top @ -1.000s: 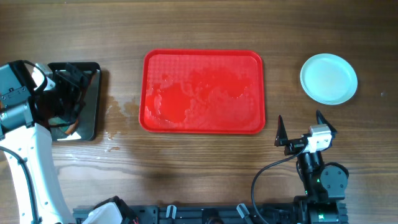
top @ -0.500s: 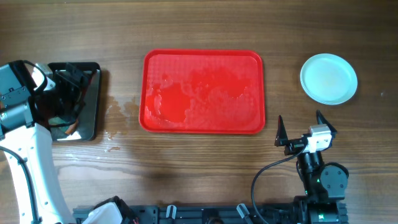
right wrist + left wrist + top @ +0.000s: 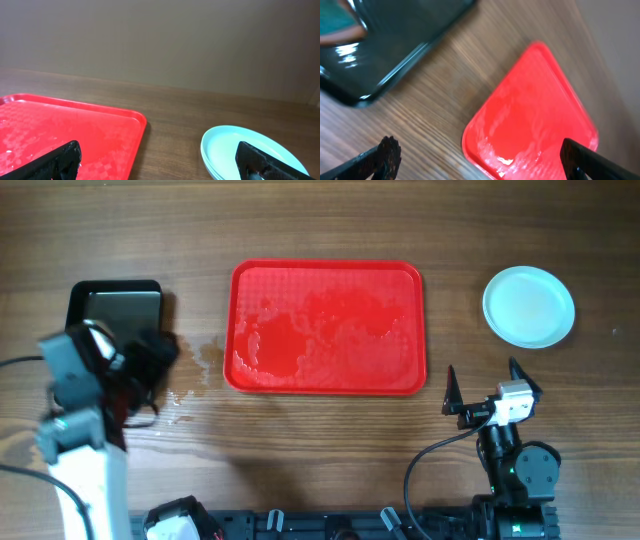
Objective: Clean dirty plates on tray and stack at the side
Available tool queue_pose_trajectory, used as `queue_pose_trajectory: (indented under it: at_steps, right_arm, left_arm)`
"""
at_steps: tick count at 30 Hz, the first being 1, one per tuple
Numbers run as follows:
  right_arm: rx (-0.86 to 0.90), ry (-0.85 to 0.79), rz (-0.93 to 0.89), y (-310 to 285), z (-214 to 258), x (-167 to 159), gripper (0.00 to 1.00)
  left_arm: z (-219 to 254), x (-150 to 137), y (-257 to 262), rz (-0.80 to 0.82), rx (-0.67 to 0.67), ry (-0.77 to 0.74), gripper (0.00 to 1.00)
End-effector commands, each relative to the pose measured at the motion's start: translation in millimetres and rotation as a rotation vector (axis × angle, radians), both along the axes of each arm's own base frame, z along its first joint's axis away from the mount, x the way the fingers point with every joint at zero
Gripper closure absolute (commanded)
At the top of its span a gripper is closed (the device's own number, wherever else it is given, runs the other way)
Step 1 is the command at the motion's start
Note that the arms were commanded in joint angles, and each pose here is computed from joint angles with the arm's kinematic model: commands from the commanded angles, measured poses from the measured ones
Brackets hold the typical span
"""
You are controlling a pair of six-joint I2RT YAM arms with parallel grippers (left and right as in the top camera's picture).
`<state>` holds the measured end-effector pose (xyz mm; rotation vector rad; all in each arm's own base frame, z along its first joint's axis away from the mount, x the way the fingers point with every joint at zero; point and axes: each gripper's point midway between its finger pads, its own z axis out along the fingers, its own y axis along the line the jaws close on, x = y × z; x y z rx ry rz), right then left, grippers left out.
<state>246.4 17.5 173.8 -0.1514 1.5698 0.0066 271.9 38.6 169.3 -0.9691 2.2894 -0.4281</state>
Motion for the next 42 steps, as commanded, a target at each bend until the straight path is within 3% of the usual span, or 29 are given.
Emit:
queue_pose_trajectory:
  at_steps: [1, 11, 24, 31, 42]
  right_arm:
    - [-0.012, -0.011, -0.021, -4.0, 1.9, -0.1, 0.0]
    - [-0.012, -0.011, -0.021, -4.0, 1.8, -0.1, 0.0]
    - [-0.012, -0.011, -0.021, -4.0, 1.8, -0.1, 0.0]
    - [-0.012, -0.011, -0.021, -4.0, 1.8, -0.1, 0.0]
    - [-0.012, -0.01, -0.02, -4.0, 1.7, -0.1, 0.0]
  left_arm:
    - [-25.6, -13.8, -30.5, -0.181, 0.109, -0.12, 0.0]
    - [-57.7, -22.4, -58.9, -0.243, 0.156, -0.509, 0.0]
    - [-9.4, -29.4, -58.9, -0.268, 0.306, -0.812, 0.0]
    - [-7.2, -27.3, -56.5, -0.322, 0.473, -0.847, 0.0]
    - [-12.7, -26.2, -26.8, -0.186, 0.581, -0.774, 0.0]
